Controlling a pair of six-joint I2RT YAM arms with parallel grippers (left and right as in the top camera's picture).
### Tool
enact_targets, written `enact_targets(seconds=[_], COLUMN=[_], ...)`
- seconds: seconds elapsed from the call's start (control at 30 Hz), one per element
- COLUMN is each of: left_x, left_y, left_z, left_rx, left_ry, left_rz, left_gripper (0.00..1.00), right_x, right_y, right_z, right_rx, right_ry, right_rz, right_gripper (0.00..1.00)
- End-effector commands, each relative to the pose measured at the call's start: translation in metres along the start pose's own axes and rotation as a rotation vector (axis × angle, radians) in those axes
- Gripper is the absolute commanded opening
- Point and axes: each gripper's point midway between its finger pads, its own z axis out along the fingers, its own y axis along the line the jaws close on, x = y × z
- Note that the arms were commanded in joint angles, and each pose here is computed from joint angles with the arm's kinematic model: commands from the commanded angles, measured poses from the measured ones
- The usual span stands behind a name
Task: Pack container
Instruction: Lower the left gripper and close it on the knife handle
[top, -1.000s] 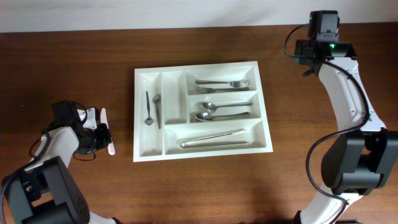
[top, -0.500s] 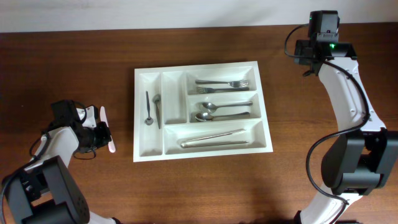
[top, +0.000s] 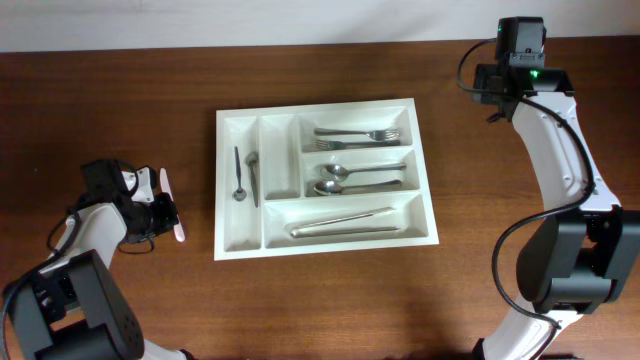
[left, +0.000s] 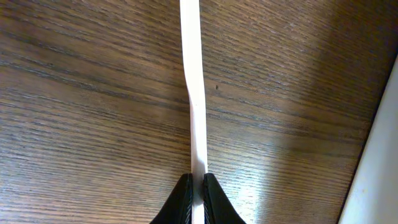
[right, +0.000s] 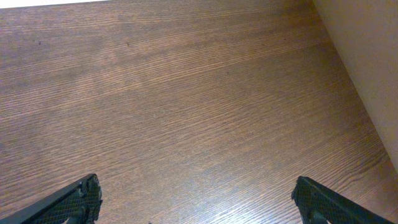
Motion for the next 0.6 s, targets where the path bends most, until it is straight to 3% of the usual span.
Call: enact_targets(seconds=[0.0, 0.33, 0.57], left_x=[-0.004, -0.003, 0.018], left_y=[-0.001, 0.0, 0.008], left_z=[0.004, 0.009, 0.04], left_rx=[0.008, 0.008, 0.009], left_ry=[0.002, 0.009, 0.107], left_rz=[-0.01, -0.012, -0.039], left_gripper=[0.02, 0.02, 0.02], right_x=[-0.003, -0.003, -0.003], right_y=[-0.006, -0.006, -0.006], right_z=[-0.002, -0.002, -0.002], right_rx=[0.009, 0.009, 0.009], right_ry=[-0.008, -0.008, -0.008], right_rz=[0.019, 0.019, 0.019], right_gripper=[0.99, 0.99, 0.99])
